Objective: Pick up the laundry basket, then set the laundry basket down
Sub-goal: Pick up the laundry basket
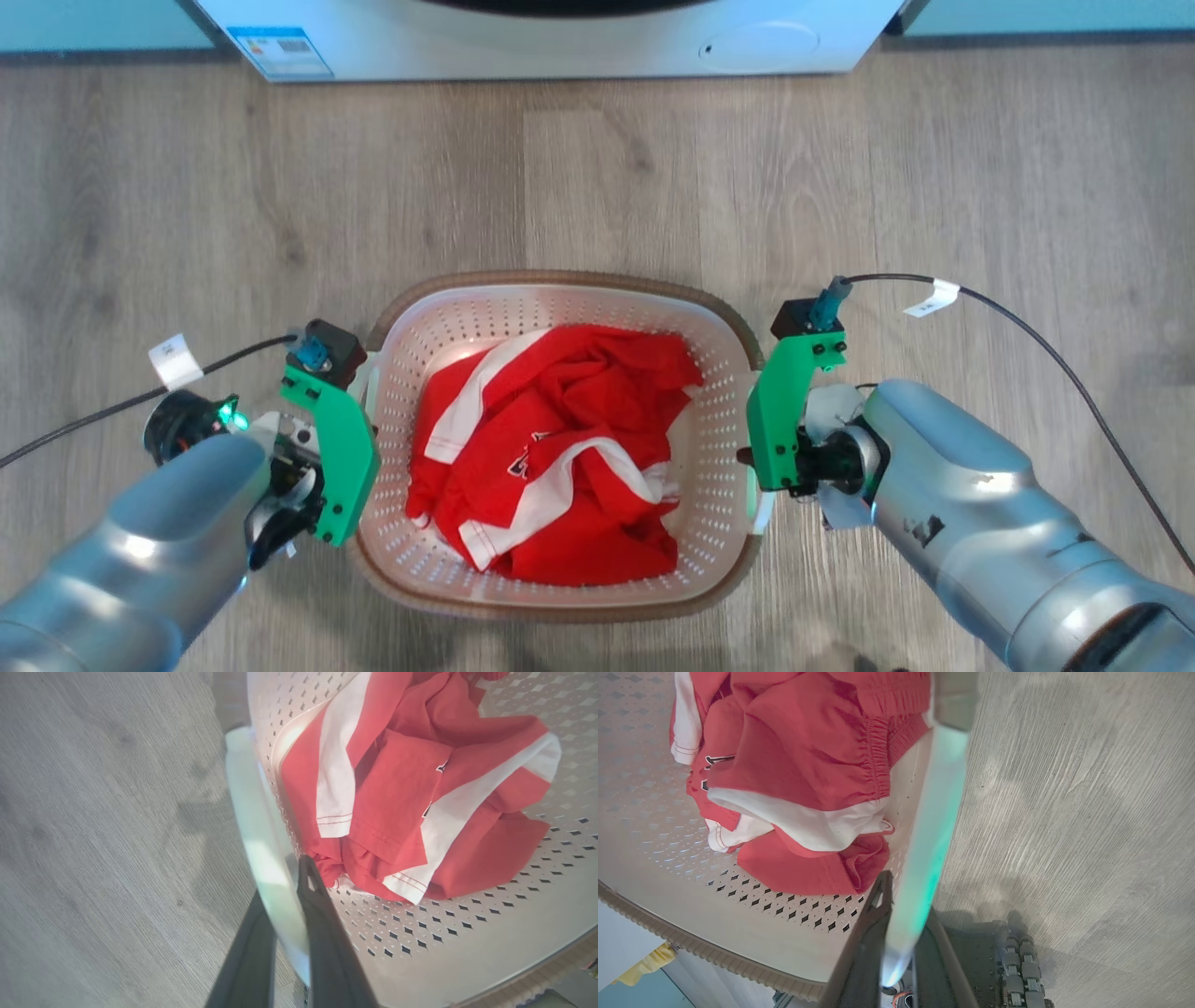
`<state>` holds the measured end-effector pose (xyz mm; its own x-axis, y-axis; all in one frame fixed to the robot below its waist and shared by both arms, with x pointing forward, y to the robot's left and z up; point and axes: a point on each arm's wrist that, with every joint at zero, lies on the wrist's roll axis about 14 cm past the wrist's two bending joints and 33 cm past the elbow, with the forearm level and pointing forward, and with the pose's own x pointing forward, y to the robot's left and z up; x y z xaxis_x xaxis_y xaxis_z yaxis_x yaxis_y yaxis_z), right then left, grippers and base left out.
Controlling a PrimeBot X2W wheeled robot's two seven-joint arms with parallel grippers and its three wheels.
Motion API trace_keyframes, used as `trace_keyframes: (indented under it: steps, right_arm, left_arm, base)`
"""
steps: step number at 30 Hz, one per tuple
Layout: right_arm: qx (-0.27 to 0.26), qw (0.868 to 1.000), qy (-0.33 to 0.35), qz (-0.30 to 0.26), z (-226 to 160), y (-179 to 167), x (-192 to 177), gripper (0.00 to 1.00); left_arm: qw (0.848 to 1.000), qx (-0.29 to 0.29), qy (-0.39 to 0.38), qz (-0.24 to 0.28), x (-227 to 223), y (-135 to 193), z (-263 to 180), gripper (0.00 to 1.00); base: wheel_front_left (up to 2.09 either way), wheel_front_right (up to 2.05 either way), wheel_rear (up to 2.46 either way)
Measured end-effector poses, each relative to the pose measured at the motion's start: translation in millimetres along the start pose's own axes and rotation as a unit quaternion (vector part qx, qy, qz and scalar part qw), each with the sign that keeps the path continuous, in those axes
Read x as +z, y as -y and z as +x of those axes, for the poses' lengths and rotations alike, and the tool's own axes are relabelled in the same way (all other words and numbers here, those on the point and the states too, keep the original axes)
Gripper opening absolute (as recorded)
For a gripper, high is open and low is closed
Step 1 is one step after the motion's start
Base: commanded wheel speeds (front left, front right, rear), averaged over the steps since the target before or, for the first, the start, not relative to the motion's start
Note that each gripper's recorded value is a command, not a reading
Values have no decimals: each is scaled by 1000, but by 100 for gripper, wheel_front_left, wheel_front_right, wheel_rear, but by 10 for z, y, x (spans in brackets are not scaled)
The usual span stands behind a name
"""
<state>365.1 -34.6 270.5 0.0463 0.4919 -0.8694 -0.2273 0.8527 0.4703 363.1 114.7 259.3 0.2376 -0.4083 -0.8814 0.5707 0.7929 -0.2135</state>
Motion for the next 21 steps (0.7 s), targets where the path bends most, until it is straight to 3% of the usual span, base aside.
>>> trace_keyframes:
  steps: [8, 21]
  right_arm:
    - [3, 1000, -5, -20, -235, -151, 17, 0]
    - [3, 998, -32, -55, -518, -402, -266, 0]
  left_arm:
    - [1000, -5, -5, 0, 65, 57, -297, 0]
    - [999, -13, -44, 3, -282, 333, -645, 0]
  base:
    - [0, 0, 0]
    - [0, 0, 0]
